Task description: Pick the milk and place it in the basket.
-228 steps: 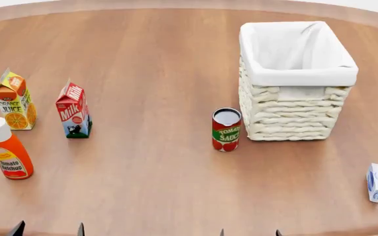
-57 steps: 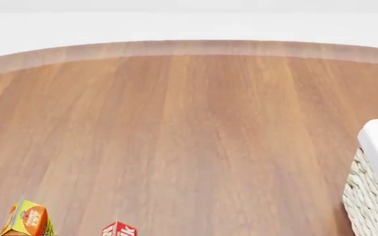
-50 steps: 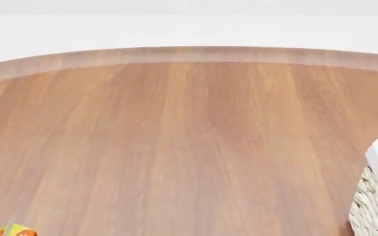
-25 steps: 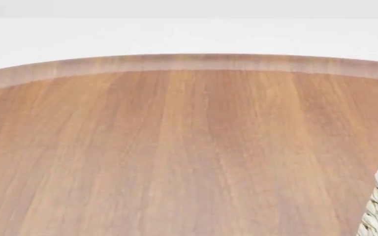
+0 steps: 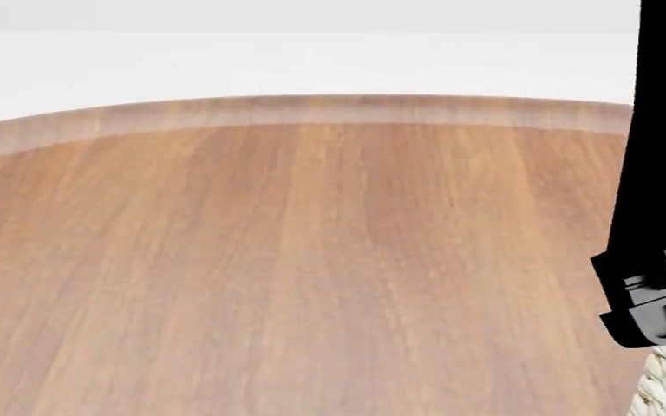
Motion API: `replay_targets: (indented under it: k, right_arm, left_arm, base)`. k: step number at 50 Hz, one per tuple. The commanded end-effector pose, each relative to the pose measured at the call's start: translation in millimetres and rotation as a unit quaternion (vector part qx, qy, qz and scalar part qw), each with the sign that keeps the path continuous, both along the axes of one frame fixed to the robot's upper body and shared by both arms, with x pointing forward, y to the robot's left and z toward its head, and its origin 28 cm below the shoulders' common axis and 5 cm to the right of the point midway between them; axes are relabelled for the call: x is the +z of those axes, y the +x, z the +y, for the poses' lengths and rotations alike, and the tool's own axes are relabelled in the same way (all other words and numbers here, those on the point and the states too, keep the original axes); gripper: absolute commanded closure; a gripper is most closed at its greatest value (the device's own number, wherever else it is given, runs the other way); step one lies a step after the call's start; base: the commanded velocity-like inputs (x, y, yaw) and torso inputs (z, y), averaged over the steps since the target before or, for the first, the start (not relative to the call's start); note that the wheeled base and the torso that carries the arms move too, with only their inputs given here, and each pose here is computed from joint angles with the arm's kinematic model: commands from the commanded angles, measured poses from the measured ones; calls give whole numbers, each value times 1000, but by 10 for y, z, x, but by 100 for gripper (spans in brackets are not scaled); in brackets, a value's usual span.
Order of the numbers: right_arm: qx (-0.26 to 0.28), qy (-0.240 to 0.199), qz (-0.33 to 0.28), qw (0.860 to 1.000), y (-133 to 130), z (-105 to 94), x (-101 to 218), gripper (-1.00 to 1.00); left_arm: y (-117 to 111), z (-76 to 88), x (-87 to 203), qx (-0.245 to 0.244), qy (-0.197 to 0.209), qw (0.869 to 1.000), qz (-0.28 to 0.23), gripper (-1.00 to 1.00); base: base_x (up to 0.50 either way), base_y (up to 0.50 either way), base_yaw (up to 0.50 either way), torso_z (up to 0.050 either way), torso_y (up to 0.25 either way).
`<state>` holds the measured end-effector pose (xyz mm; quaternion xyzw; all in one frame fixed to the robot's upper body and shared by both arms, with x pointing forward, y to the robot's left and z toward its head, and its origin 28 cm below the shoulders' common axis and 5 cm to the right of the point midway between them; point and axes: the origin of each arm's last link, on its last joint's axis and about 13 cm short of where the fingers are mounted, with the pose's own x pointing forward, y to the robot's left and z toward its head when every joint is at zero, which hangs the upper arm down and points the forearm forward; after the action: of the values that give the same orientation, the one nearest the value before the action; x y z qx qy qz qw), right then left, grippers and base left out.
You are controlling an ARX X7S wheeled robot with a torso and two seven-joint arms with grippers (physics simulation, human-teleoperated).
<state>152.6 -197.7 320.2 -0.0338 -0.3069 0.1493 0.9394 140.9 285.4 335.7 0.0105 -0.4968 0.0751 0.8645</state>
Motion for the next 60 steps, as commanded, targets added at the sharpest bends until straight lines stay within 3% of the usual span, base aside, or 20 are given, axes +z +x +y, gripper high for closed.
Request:
replay_targets:
  k: [1,9,20,49,60]
  right_arm:
    - [90,-8,99,991,249,-67,-244,-100]
    - [168,-54,145,973,285,-45,-420,-100]
    - [231,-109,186,949,282,-11,-649,-100]
    - [330,-189,220,898,231,79,-884,-100]
    - [348,-202,223,888,228,122,-933,-100]
  left_arm:
    - [-3,21,6,0,-4,1000,-10,-100]
    - [-1,22,0,1,-5,1000,-10,-100]
    - [2,17,-6,0,-5,1000,-9,-100]
    - [-6,19,0,0,-4,1000,-10,-100]
    - [-3,18,-2,0,-3,1000,-9,-100]
  base:
    - [0,0,0,0,0]
    - [0,0,0,0,0]
    - [0,0,0,0,0]
    - [0,0,0,0,0]
    - [0,0,0,0,0]
